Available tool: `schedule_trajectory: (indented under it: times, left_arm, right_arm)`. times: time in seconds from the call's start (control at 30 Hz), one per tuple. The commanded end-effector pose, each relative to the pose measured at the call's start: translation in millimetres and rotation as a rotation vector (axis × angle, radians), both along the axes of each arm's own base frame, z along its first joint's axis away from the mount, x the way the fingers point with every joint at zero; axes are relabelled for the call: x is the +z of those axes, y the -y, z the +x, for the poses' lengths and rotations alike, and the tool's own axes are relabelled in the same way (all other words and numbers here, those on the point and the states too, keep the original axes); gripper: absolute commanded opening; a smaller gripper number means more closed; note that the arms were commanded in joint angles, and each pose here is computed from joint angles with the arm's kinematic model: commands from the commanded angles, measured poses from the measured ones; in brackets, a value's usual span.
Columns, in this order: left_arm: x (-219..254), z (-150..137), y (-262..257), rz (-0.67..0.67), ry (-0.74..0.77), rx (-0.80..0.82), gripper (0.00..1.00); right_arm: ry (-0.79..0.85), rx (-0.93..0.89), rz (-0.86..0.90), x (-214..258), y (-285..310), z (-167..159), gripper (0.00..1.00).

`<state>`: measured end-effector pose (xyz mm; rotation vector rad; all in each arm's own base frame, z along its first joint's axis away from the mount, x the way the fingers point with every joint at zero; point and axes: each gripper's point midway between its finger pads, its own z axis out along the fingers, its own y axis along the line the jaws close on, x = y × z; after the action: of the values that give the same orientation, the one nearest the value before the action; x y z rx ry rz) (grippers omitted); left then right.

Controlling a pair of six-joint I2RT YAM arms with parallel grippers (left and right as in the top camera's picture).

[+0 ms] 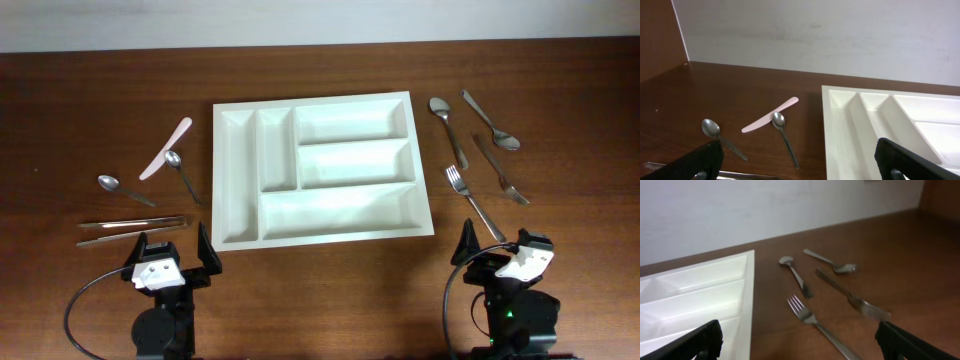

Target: Pack container

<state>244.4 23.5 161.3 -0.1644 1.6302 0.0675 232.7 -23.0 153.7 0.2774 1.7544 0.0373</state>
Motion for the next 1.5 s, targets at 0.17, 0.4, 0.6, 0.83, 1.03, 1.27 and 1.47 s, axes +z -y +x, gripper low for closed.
schedule_trajectory:
  times: [0.17, 0.4, 0.6, 0.83, 1.03, 1.27, 1.47]
  left_arm:
    - [-1.0, 0.2, 2.6, 0.015, 0.002, -0.015, 0.99]
    - [-1.0, 0.2, 2.6, 0.015, 0.002, -0.015, 0.99]
    - [-1.0, 0.2, 2.6, 0.015, 0.002, -0.015, 0.99]
    - [-1.0, 0.2, 2.6, 0.015, 0.002, -0.015, 0.99]
    - [-1.0, 0.2, 2.6, 0.015, 0.002, -0.015, 0.99]
    - [-1.0, 0.2, 2.6, 0.015, 0.002, -0.015, 0.99]
    - [-1.0, 0.2, 2.6, 0.015, 0.002, -0.015, 0.99]
  right_arm:
    - [0.01, -0.06, 0.051, 85.7, 7.5, -12.2, 0.99]
    - [-0.261, -0.066, 0.044, 128.6, 7.5, 0.4, 0.99]
    - [-0.493, -0.068, 0.06, 150.1, 9.4, 32.6, 0.99]
    - [-0.591, 0.048, 0.205, 160.1, 1.2, 91.2, 0.99]
    - [-0.627, 0.016, 0.229, 137.0, 19.4, 131.0, 0.99]
    - [-0.679, -0.032, 0.439, 81.9, 71.0, 171.1, 0.99]
    - [-0.693, -0.079, 0.608, 38.3, 114.2, 188.2, 0.99]
